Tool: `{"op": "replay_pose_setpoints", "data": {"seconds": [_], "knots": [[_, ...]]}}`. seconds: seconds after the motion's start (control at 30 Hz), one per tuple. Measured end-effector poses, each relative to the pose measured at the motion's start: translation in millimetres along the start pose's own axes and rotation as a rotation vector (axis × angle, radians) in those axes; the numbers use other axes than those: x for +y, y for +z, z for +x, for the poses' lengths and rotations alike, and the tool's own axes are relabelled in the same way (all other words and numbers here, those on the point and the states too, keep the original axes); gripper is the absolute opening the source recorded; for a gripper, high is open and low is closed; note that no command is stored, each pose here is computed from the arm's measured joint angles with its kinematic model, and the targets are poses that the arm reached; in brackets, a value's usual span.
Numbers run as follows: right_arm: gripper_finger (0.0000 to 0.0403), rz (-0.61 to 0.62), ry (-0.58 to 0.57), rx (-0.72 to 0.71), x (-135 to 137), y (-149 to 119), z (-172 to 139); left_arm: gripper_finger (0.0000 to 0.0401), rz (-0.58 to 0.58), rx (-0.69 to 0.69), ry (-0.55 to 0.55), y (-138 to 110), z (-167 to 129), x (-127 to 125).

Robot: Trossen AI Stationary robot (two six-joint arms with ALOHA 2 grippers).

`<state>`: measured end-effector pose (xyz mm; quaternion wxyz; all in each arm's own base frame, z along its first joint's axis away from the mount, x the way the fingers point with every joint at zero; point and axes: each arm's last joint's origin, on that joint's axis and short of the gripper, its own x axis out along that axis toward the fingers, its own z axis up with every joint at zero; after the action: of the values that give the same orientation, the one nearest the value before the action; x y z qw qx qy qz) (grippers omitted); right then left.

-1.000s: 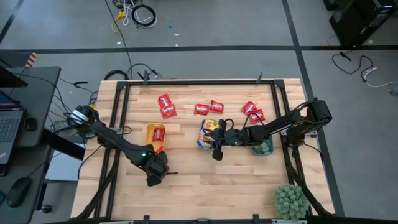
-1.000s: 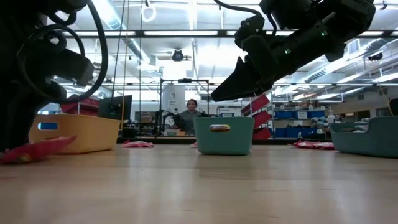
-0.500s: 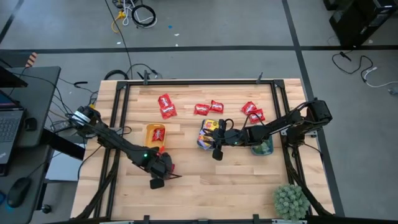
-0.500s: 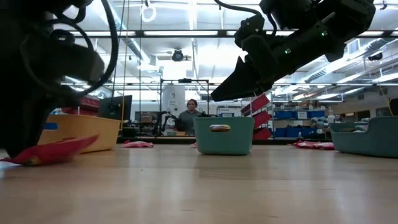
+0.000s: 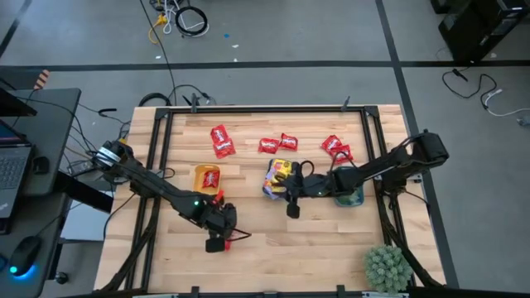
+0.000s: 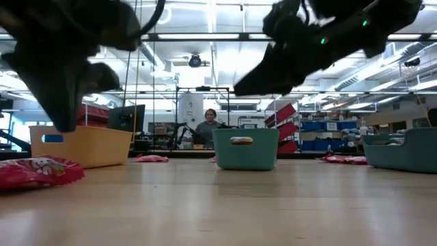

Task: Sort candy
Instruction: Put the red candy pack into the yellow bin

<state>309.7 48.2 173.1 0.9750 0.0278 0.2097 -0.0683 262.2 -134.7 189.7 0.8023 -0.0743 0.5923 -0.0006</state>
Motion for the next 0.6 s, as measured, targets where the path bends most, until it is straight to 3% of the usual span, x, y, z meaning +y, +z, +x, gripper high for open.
{"op": "replay_pose_setpoints", "data": {"seconds": [0.2,0.43,0.6], "knots": [[0.015,-0.015,0.073,-0.05,17.9,11.8,-18.9,0.0043,0.092,0.021,-0.081,1.5,-3.4,-6.2],[0.0222,-0.032,0.108,-0.047,28.6,10.7,-24.7,0.0134,0.108,0.049,-0.062,0.4,5.5,-7.0],[0.0251,-0.035,0.107,-0.041,28.7,9.9,-24.5,0.0185,0.144,0.121,-0.016,-2.0,29.6,-6.9]]}}
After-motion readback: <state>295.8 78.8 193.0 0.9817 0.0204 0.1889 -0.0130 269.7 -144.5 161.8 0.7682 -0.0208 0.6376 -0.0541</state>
